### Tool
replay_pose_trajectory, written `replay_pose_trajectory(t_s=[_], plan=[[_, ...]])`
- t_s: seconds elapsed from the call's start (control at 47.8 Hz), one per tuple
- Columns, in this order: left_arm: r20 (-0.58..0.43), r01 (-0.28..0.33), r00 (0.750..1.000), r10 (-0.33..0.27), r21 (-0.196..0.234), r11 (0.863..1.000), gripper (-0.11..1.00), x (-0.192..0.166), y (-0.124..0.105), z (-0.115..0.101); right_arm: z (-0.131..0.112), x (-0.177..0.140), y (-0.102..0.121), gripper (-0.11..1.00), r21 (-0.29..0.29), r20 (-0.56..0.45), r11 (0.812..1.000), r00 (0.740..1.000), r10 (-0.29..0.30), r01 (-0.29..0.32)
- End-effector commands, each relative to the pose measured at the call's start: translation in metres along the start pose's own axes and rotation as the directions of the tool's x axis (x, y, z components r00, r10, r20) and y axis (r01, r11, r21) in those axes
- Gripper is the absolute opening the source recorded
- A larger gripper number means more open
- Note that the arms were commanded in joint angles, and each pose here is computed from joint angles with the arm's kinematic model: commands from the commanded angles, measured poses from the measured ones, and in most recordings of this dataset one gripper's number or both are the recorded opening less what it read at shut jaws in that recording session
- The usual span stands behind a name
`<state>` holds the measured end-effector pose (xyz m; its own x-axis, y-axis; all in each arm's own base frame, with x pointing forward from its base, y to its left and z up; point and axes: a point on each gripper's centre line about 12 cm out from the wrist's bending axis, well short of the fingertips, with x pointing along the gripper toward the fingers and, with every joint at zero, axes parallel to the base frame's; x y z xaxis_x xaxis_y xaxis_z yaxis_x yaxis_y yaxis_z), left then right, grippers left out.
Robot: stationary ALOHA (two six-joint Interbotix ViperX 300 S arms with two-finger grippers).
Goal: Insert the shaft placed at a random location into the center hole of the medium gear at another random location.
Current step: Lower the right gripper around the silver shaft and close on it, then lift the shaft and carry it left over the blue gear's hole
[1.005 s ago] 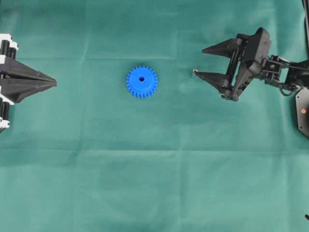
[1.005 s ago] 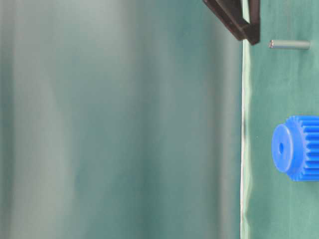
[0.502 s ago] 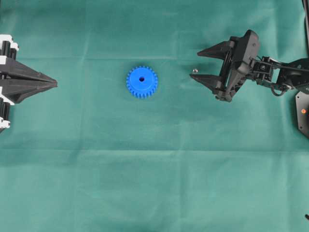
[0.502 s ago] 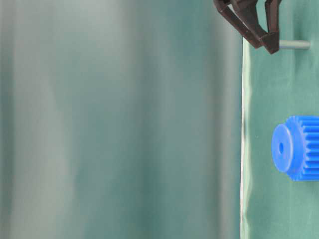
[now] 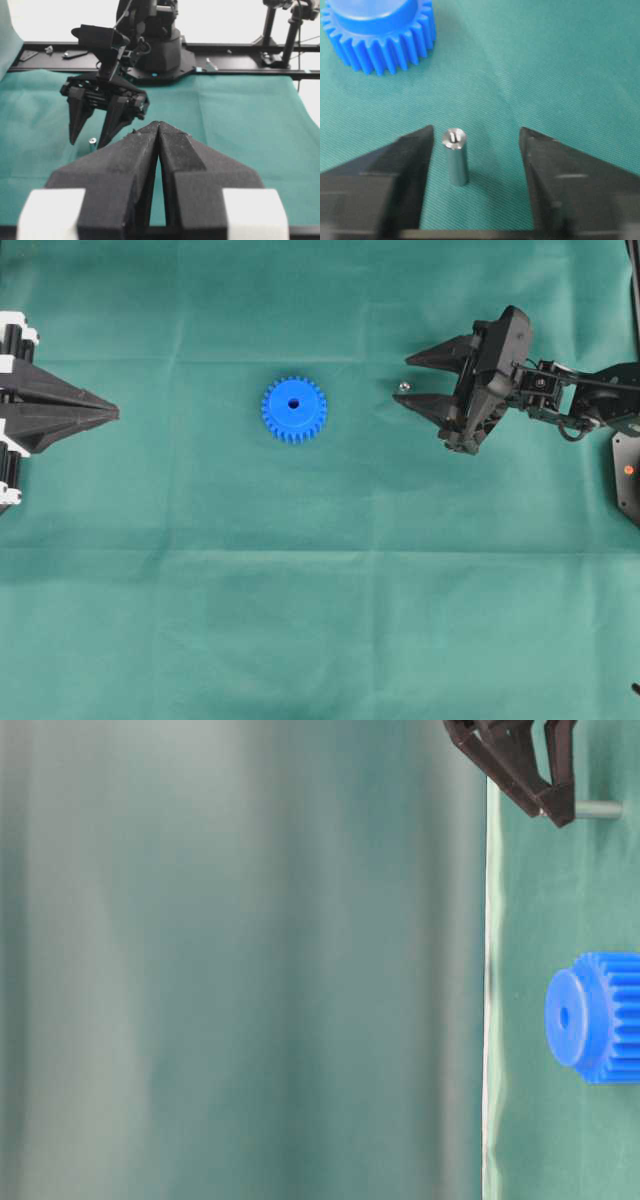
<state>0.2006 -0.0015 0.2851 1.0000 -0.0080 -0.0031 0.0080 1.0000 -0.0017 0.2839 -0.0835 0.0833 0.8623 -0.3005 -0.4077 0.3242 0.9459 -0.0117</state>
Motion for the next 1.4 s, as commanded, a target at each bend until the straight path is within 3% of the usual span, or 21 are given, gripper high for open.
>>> replay_pose_trajectory(t_s=[0.0,0.188,0.586,0.984,1.382], plan=[[0.017,-0.002,1.0,0.002,0.003,1.0,0.0,0.002,0.001,0.006,0.009,0.002,0.003,0.56,0.01,0.038,1.0,0.999,0.009,-0.01],[0.02,-0.003,1.0,0.003,0.002,1.0,0.0,0.001,0.001,0.007,0.008,0.002,0.007,0.14,-0.002,0.03,1.0,0.999,0.026,-0.026],[0.017,-0.003,1.0,0.003,0.002,1.0,0.0,0.001,0.001,0.007,0.011,0.001,0.008,0.14,-0.004,0.025,1.0,0.999,0.03,-0.03],[0.017,-0.003,1.0,0.003,0.0,1.0,0.0,0.001,0.001,0.007,0.053,-0.019,0.008,0.14,-0.004,0.068,0.999,0.997,0.043,-0.043],[0.012,-0.004,1.0,0.004,0.0,1.0,0.0,0.002,0.001,0.006,0.055,-0.019,0.009,0.14,-0.004,0.063,0.999,0.997,0.044,-0.044]])
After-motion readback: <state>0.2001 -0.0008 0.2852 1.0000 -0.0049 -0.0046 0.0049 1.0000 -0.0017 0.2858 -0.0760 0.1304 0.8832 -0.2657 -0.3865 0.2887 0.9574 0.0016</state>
